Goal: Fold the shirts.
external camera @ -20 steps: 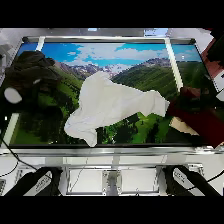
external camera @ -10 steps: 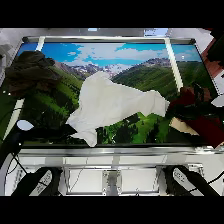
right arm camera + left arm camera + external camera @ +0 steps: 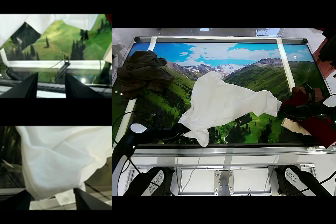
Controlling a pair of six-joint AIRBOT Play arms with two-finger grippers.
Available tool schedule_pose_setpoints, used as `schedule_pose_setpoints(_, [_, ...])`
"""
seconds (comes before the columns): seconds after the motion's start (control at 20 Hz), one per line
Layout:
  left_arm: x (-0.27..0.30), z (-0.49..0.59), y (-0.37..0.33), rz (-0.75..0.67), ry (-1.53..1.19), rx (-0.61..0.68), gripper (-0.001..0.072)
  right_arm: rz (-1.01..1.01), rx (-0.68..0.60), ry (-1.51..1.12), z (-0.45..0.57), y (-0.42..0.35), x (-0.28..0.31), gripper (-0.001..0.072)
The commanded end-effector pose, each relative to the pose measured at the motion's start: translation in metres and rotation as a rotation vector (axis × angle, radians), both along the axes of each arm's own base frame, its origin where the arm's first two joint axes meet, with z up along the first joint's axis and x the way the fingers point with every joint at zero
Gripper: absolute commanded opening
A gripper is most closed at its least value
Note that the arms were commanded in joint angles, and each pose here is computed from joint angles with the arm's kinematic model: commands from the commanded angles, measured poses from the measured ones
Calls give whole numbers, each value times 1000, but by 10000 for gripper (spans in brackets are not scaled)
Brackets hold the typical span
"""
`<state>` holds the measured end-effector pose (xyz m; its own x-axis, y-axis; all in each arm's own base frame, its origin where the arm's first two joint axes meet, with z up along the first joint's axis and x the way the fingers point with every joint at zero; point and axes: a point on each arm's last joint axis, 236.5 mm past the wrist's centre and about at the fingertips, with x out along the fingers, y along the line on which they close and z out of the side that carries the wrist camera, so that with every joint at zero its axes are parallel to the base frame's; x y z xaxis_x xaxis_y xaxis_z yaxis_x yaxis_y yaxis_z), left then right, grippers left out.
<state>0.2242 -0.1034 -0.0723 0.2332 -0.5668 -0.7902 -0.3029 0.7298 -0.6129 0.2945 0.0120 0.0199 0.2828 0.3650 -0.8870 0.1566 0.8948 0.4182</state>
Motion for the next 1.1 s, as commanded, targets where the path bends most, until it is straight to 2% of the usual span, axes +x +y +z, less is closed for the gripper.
schedule_pose_setpoints(0.0, [6,0,3,23,-17,8,586,-1,8,-3,1,2,1,400])
schedule_pose_setpoints(0.1, [15,2,5,56,-43,6,574,-3,15,-6,2,3,1,400])
schedule_pose_setpoints(0.15, [22,5,4,81,-60,-8,534,-4,21,-8,2,4,2,400])
schedule_pose_setpoints(0.25, [34,10,5,125,-98,-22,40,-6,35,-12,4,7,3,400])
schedule_pose_setpoints(0.3, [39,11,7,131,-125,-16,15,-11,57,-15,4,11,4,400])
schedule_pose_setpoints(0.6, [41,12,8,121,-142,-8,14,-89,146,-45,-59,62,6,421])
schedule_pose_setpoints(0.65, [41,12,8,121,-141,-9,14,-134,144,-96,-65,64,17,492])
schedule_pose_setpoints(0.7, [41,12,8,121,-141,-9,14,-189,135,-151,-69,63,31,528])
schedule_pose_setpoints(0.85, [41,12,8,120,-142,-8,14,-330,115,-248,-70,50,62,527])
schedule_pose_setpoints(1.05, [41,12,8,119,-144,-6,14,-395,146,-156,-103,52,63,525])
